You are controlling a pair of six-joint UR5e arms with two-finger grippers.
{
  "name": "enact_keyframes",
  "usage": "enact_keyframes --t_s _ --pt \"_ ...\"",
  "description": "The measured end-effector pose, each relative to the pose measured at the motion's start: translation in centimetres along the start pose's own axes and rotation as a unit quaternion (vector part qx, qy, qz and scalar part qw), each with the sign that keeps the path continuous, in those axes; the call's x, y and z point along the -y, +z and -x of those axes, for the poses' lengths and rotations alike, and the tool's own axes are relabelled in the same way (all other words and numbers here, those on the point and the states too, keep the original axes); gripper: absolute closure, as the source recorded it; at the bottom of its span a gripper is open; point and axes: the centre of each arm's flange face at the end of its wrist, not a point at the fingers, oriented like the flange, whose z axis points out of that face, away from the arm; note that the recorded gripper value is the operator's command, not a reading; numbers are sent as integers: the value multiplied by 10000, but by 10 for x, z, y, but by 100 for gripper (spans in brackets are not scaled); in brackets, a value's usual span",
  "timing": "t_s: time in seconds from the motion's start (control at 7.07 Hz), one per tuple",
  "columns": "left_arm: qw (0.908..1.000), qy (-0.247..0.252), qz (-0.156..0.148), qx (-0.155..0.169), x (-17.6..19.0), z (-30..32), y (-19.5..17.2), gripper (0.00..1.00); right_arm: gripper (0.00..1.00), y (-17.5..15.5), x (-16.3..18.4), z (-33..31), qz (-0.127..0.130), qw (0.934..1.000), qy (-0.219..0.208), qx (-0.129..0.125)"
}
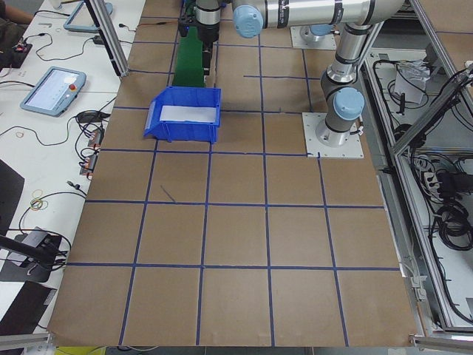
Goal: Transport two buttons from left to right
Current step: 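Release the yellow button and raise the right gripper above the belt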
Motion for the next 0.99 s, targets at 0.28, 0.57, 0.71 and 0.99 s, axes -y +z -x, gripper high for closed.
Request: enact_keyframes --t_s 0.28,0.57,0.71,0.99 --pt "10000 -4 -61 -3 2 1 -5 0 0 0 10 10 -140 9933 1130 182" --pt "10000 -8 -70 -5 2 0 -3 0 0 -5 8 12 -87 9763 2151 227" --pt "10000 -6 -73 -5 1 0 -2 0 0 -9 5 12 58 9635 2667 205" --pt "10000 -9 -62 -6 1 0 0 0 0 -11 2 13 340 9446 3256 231"
